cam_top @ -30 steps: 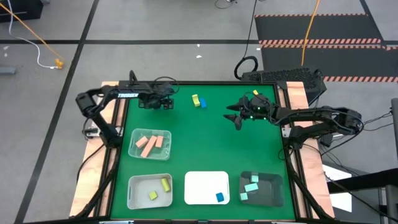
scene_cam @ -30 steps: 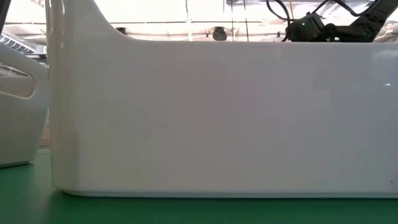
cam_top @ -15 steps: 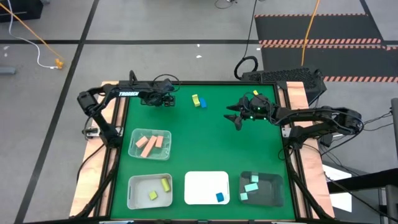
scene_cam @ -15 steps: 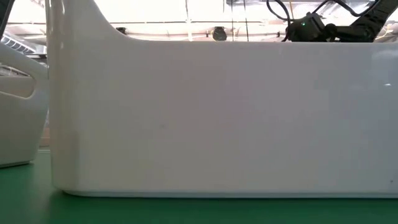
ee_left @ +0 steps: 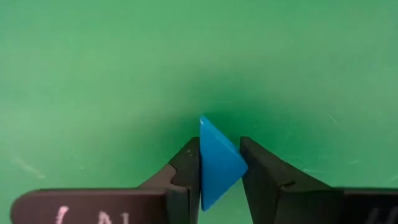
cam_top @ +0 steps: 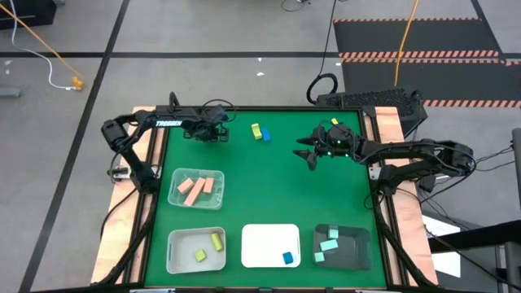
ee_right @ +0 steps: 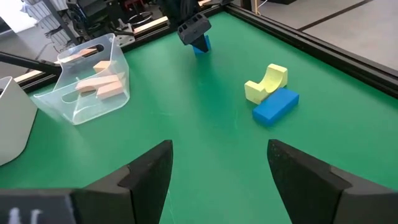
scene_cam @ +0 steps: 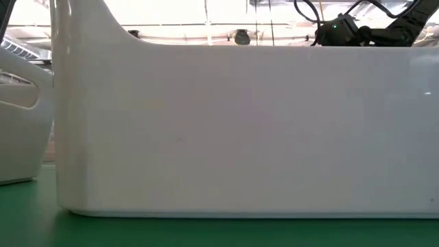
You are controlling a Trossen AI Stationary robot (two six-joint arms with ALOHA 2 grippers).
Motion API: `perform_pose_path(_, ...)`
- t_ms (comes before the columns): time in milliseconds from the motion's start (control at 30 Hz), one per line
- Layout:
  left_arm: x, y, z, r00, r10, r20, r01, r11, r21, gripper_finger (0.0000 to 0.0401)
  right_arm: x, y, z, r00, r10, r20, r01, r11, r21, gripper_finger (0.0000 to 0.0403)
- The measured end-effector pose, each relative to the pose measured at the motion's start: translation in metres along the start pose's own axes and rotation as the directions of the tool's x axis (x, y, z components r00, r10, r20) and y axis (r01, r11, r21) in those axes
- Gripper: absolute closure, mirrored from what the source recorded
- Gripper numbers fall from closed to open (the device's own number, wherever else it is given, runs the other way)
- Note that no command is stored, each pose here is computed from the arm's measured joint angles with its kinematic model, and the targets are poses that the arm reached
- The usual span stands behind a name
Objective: Sort & place blocks by color
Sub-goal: Put the left blue block into the white bin
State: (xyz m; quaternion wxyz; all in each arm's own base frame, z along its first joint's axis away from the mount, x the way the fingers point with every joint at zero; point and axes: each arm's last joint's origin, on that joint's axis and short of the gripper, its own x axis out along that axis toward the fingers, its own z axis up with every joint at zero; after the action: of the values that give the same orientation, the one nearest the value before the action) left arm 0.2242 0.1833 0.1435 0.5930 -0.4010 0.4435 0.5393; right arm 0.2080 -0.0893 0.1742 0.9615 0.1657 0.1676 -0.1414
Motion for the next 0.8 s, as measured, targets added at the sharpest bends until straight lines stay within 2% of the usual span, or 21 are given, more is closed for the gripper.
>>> perform_pose_path(233,-0.002,-0.003,-0.002,0.999,-0.037,-0.024,0.038,0.999,0.038,0.0315,0.000,0.000,0.000,1.000,0.000,0.000,0.000,1.000,0.000,0.0152)
perform_pose_path(367,-0.011,-0.009,-0.007,0.992,-0.114,-0.050,0.117,0.991,0.060,0.0315,0.000,0.000,0.000,1.000,0.000,0.000,0.000,1.000,0.000,0.0152)
perform_pose_path(500,-0.027,-0.021,-0.011,0.971,-0.240,-0.015,0.241,0.968,0.069,0.0315,0.000,0.001,0.003,1.000,0.007,0.030,-0.007,1.000,-0.005,0.0152)
perform_pose_path(567,-0.039,-0.028,-0.012,0.942,-0.335,0.011,0.333,0.940,0.078,0.0315,0.000,0.001,0.006,0.998,0.015,0.063,-0.016,1.000,0.008,0.0152)
perform_pose_path(667,-0.059,-0.041,-0.013,0.868,-0.492,0.064,0.484,0.868,0.110,0.0315,-0.001,0.003,0.011,0.994,0.026,0.110,-0.031,0.999,0.040,0.0152)
perform_pose_path(800,-0.087,-0.057,-0.015,0.724,-0.675,0.142,0.648,0.736,0.195,0.0315,-0.002,0.004,0.017,0.984,0.041,0.172,-0.064,0.989,0.130,0.0152)
